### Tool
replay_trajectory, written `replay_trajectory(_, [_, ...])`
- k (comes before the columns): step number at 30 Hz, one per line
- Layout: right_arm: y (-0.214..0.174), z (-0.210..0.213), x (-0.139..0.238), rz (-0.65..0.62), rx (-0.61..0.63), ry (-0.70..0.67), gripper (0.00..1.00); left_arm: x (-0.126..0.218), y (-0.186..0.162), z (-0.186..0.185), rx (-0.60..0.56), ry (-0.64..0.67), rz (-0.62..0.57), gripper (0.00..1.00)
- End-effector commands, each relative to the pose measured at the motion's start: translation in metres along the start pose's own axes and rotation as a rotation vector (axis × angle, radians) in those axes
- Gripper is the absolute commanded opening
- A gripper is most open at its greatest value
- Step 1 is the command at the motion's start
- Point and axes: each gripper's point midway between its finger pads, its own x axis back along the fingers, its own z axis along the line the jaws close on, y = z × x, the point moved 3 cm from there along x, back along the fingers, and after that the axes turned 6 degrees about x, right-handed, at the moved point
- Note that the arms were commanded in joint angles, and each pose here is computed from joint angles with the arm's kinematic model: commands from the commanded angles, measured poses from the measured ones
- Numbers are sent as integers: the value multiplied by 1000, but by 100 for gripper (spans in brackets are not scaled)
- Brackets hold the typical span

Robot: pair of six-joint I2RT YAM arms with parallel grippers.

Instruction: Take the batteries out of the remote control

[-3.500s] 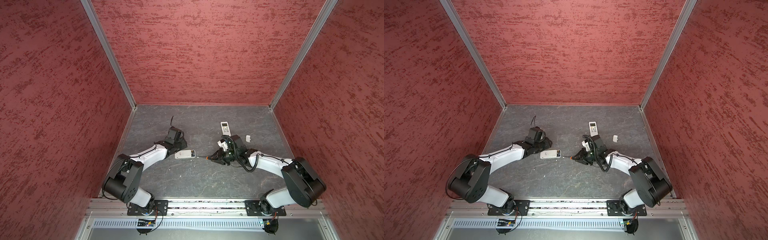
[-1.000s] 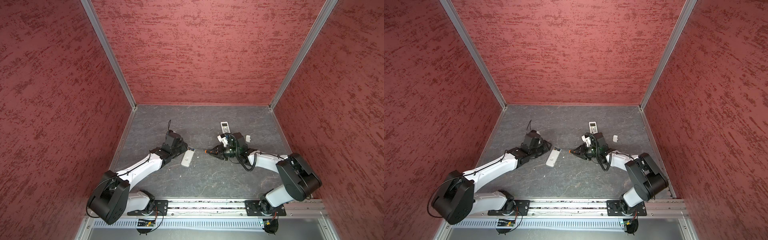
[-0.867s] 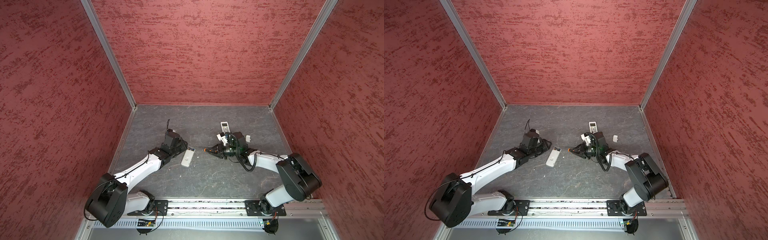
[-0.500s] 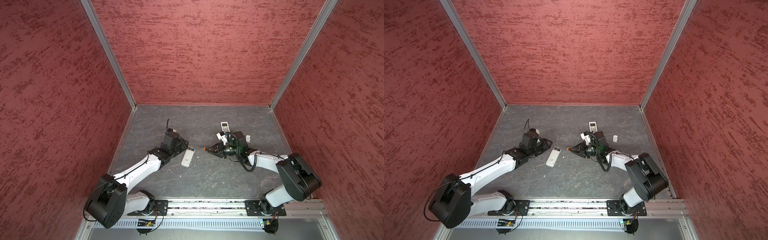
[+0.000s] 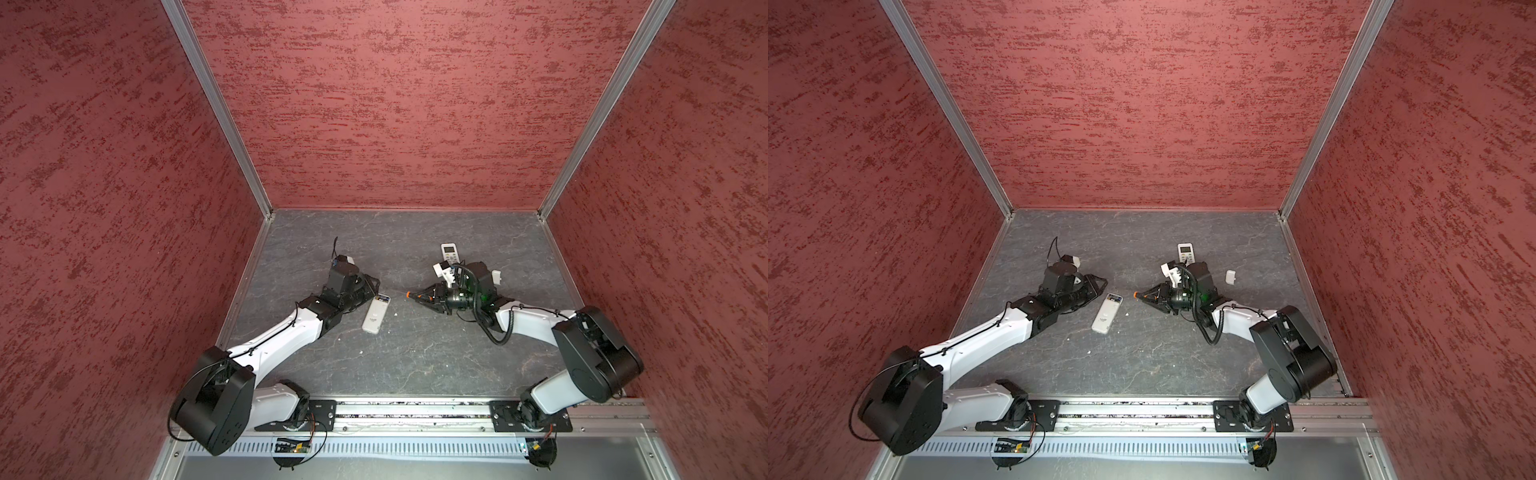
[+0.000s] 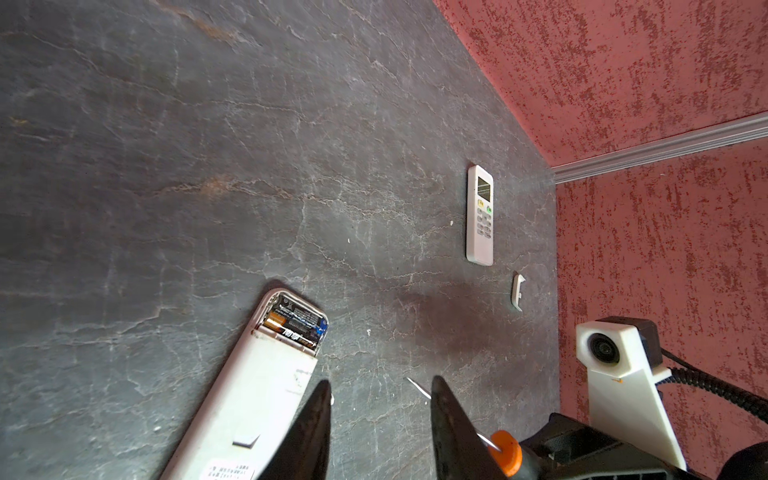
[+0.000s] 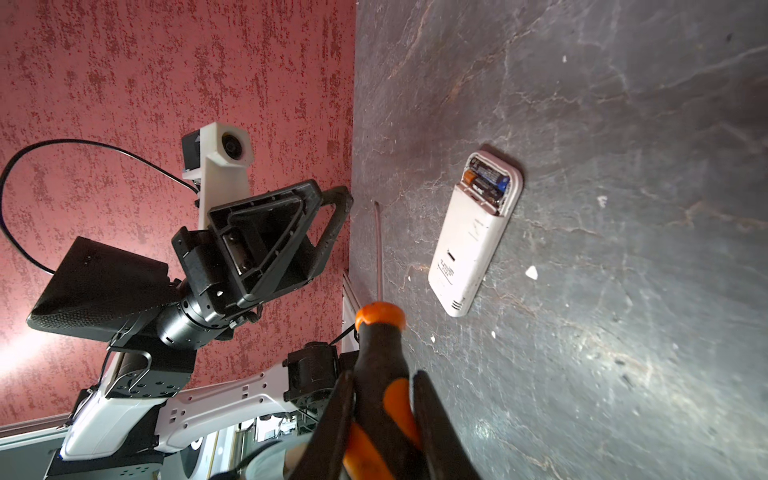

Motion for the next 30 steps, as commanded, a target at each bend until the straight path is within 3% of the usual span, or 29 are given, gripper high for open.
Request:
replay_trajectory(1, [9,6,3,-64,11,29,0,-4,-5,-13,1,-60,11,42])
replay_trajectory(7, [24,17,2,-146,9,126,0,-10,-12,-36,29,-165,22,46])
replay_trajectory(17, [35,25,-3,-159,24,171,0,-24,-24,-73,40,-268,47,51])
replay_trajectory(30, [39,26,-3,-180,30,173,0,-38,-43,-89,49,-308,106,44])
